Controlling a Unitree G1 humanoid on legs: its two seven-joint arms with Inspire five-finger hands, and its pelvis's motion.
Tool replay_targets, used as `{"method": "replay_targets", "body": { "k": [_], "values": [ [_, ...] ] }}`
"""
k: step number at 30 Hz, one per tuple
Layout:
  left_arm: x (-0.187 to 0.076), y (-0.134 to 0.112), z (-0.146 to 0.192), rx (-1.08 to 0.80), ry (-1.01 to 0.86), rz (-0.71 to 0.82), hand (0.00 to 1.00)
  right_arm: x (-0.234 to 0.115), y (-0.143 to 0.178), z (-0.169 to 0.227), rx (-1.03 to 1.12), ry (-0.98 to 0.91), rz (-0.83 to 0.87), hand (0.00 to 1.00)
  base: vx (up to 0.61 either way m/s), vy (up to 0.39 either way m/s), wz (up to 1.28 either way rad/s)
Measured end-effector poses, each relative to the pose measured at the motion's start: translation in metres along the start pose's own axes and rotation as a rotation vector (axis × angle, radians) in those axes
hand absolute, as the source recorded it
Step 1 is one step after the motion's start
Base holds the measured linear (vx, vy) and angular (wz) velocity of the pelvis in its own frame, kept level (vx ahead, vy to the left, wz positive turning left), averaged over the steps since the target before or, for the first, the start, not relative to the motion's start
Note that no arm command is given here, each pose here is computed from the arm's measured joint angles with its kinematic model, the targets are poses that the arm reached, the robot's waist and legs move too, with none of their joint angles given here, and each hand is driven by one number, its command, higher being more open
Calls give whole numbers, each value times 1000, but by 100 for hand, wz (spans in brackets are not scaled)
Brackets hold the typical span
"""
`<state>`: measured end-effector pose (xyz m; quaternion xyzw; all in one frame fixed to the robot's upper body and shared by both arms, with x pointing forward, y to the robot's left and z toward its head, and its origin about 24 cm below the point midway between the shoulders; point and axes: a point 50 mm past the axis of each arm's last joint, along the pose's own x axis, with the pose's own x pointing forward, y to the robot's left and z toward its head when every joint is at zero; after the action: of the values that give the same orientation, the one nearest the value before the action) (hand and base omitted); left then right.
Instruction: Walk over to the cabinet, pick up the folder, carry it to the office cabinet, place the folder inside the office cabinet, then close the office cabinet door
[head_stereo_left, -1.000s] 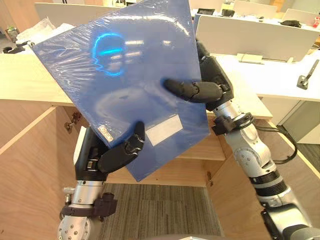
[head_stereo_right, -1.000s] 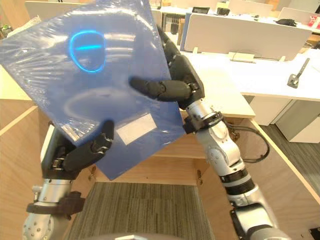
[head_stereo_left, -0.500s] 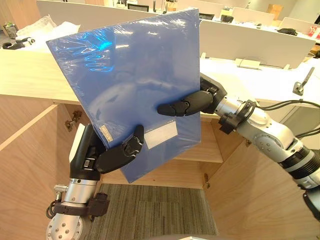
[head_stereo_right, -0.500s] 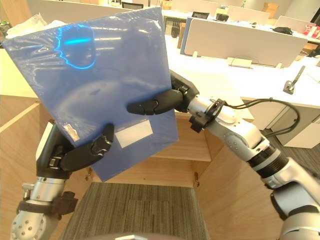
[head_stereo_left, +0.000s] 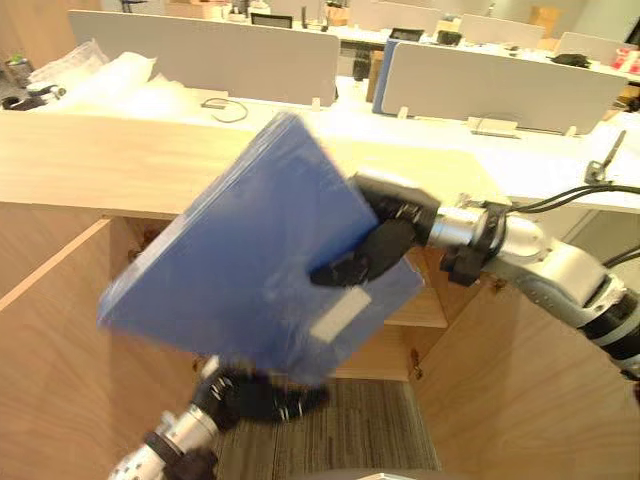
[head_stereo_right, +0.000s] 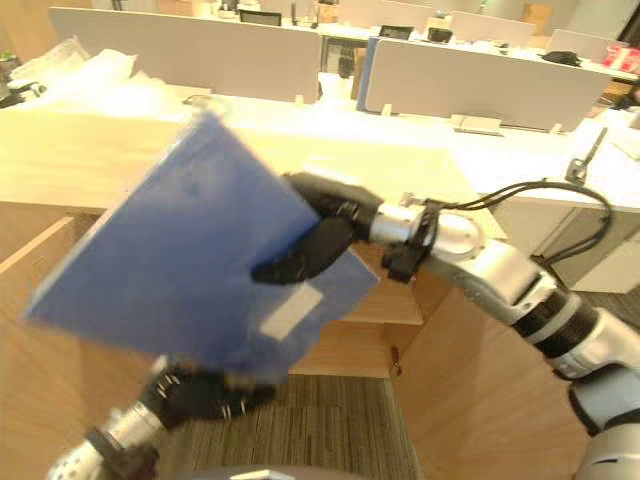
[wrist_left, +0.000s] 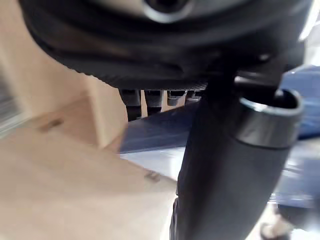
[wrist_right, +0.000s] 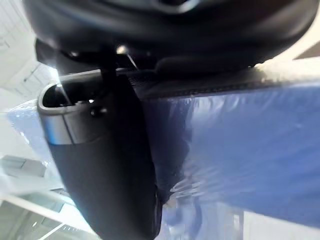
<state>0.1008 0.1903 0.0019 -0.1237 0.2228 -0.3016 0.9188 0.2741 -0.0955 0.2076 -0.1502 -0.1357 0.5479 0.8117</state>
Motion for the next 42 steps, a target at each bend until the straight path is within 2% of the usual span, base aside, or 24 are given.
{"method": "replay_targets", "body": {
  "k": [3, 6, 10, 14, 18, 20, 22, 24, 26, 29, 31, 33, 34, 38, 40, 42],
  "values": [
    [-14, 10, -50, -28, 256, -2, 100, 12, 17, -5, -53, -65, 24, 0, -22, -7, -11],
    [-20, 29, -72, 57, 359, 90, 100, 8, 27, -28, -112, -7, -22, 0, -11, 0, 1],
    [-17, 36, -94, 172, 449, 160, 100, 2, 41, -57, -118, 69, -72, 0, -36, 9, 4],
    [3, 34, -100, 264, 409, 246, 100, -15, 58, -106, -72, 237, -146, 0, -35, 10, 14],
    [10, 42, -109, 248, 389, 530, 100, -33, 72, -157, 58, 417, -258, 0, -37, -4, 23],
    [5, 51, -113, 207, 398, 694, 100, -41, 74, -184, 160, 519, -355, 0, -8, -13, 23],
    [4, 52, -114, 171, 385, 775, 100, -44, 71, -202, 242, 584, -454, 0, 40, -4, 19],
    [8, 48, -115, 139, 364, 811, 100, -45, 69, -218, 328, 654, -551, 0, 49, 13, 11],
    [11, 47, -114, 117, 346, 840, 100, -41, 61, -232, 485, 683, -724, 0, 46, 13, 5],
    [10, 49, -116, 53, 335, 902, 100, -28, 50, -237, 781, 593, -988, 0, 2, 9, -10],
    [8, 52, -115, 28, 316, 956, 100, -13, 42, -230, 926, 490, -1094, 0, -30, 10, -25],
    [12, 53, -112, -4, 285, 1004, 100, 7, 32, -216, 1078, 338, -1140, 0, -96, 0, -21],
    [13, 53, -111, -7, 280, 1007, 100, 9, 31, -214, 1092, 320, -1143, 0, -143, 29, -2],
    [25, 52, -103, -71, 202, 1036, 100, 27, 7, -178, 1313, -60, -1183, 0, -164, 27, 20],
    [23, 53, -102, -81, 194, 1060, 100, 28, -3, -163, 1363, -198, -1187, 0, -111, 15, 35],
    [18, 53, -112, -88, 262, 1081, 100, 21, -22, -142, 1377, -376, -1205, 0, -71, 40, 32]
  ]
}}
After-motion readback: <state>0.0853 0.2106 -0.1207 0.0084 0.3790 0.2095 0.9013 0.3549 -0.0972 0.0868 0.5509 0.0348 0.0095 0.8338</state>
